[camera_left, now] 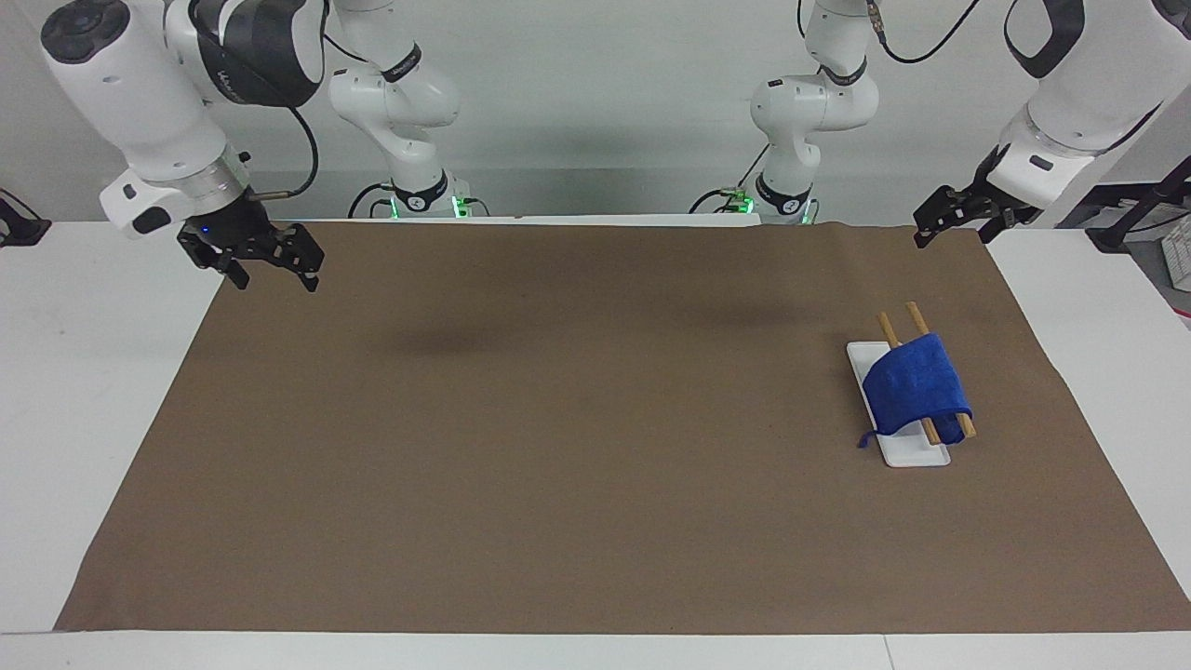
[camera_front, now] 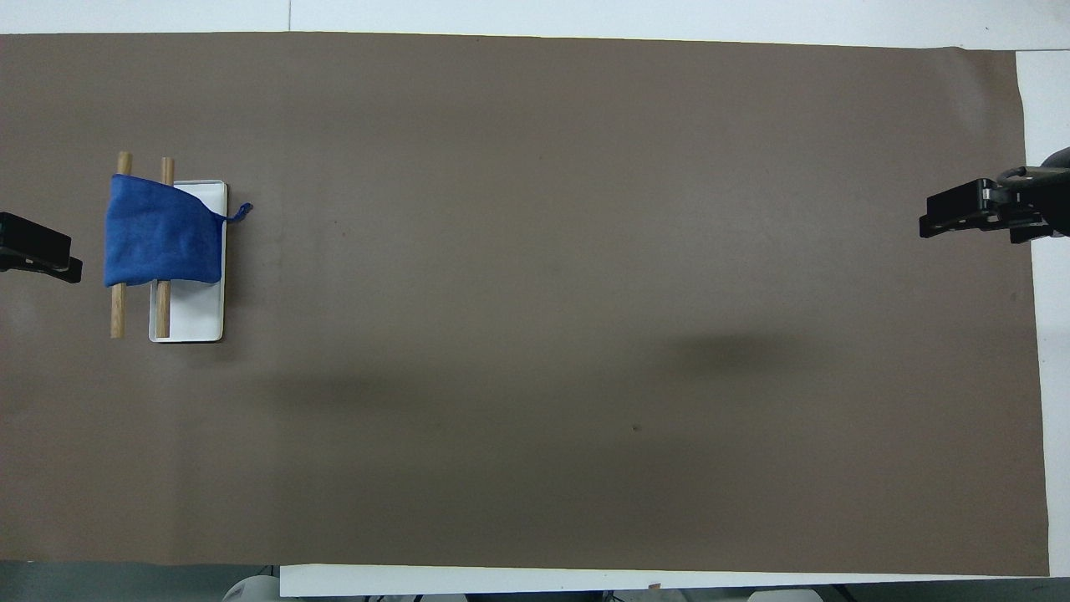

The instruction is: Right arm passes towel to left arm to hang

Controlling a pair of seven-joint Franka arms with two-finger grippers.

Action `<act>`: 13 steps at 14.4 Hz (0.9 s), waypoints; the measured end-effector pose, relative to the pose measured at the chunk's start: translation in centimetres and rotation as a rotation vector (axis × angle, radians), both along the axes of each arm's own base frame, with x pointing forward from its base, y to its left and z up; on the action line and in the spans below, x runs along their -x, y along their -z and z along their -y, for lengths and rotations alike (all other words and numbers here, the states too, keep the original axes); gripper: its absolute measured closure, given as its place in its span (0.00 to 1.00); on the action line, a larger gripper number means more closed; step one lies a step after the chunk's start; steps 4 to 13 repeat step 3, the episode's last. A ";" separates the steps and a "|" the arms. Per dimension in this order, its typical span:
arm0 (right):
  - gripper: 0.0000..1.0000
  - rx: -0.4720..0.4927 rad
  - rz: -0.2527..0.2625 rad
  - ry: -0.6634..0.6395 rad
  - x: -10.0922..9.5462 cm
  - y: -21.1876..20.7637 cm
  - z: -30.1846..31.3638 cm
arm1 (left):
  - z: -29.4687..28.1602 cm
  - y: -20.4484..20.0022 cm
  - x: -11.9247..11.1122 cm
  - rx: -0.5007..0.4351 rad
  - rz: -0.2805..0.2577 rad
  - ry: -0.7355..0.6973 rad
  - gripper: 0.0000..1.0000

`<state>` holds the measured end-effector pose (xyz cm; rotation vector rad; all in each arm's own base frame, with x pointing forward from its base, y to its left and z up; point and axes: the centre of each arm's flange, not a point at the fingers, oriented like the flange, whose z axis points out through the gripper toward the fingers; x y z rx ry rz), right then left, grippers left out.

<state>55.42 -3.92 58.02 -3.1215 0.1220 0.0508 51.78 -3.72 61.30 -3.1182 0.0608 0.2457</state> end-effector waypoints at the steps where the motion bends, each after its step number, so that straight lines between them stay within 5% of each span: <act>1: 0.00 0.000 0.000 0.000 0.0 0.0 0.0 | 0.2 0.2 0.0 0.000 -0.004 0.004 0.00; 13: 0.00 0.000 0.000 0.000 0.0 0.0 0.0 | 0.4 0.2 0.1 0.000 -0.005 0.008 0.00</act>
